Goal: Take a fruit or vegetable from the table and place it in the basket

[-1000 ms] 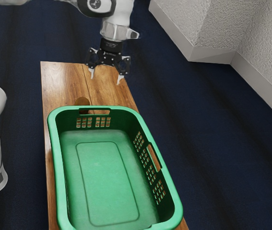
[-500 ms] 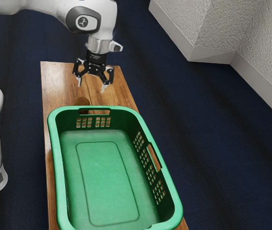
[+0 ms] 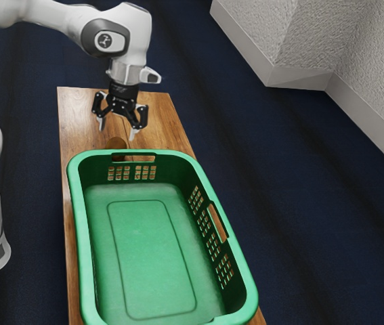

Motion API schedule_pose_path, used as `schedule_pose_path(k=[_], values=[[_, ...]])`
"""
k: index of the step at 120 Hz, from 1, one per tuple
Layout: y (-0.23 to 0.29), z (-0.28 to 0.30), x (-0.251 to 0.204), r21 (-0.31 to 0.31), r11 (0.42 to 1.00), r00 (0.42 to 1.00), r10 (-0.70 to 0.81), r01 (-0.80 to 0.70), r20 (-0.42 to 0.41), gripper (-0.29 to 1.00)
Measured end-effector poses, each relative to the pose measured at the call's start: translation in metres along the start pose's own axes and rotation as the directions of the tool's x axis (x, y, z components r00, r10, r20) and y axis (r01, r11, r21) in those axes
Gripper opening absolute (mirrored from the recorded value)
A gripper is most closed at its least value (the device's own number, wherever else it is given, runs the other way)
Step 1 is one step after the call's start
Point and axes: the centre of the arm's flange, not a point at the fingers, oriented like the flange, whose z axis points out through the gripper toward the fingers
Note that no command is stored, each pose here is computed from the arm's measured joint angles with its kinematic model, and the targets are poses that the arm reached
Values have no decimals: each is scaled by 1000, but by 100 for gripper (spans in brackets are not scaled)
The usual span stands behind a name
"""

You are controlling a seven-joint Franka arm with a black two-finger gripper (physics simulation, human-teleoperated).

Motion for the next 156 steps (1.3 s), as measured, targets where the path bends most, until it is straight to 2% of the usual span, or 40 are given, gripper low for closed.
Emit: schedule_pose_path(k=[40, 110, 156], values=[[2, 16, 10, 21, 998, 998, 60, -60, 15, 68], [5, 40, 19, 18, 995, 995, 100, -100, 24, 68], [10, 65, 26, 7, 996, 994, 86, -86, 60, 68]])
